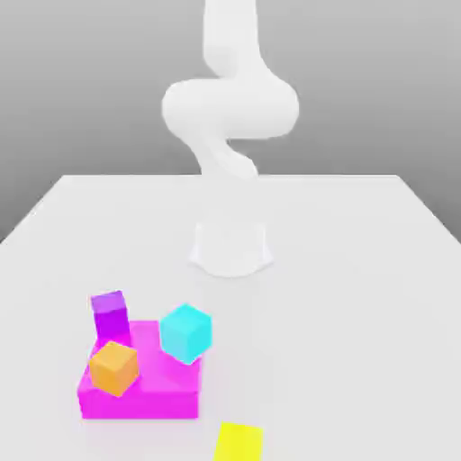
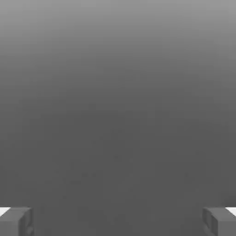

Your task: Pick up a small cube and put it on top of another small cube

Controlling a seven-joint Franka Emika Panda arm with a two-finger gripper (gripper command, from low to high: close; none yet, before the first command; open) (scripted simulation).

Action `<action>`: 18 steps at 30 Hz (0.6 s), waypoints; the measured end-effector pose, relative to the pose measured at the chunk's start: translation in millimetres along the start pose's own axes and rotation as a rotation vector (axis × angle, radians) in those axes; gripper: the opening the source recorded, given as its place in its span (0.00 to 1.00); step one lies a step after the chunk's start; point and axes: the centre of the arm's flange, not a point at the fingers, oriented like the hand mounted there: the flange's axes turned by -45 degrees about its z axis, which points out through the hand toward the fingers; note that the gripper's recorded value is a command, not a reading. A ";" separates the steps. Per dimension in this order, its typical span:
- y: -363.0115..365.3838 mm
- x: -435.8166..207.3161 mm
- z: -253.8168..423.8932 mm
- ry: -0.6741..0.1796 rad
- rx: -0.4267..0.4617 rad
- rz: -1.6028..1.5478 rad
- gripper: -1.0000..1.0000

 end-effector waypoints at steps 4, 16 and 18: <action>-2.4 -3.4 77.3 -0.110 -0.019 0.019 0.50; -4.1 -77.5 286.8 -0.425 -0.055 0.076 0.50; -4.1 -98.4 317.7 -0.477 -0.059 0.086 0.50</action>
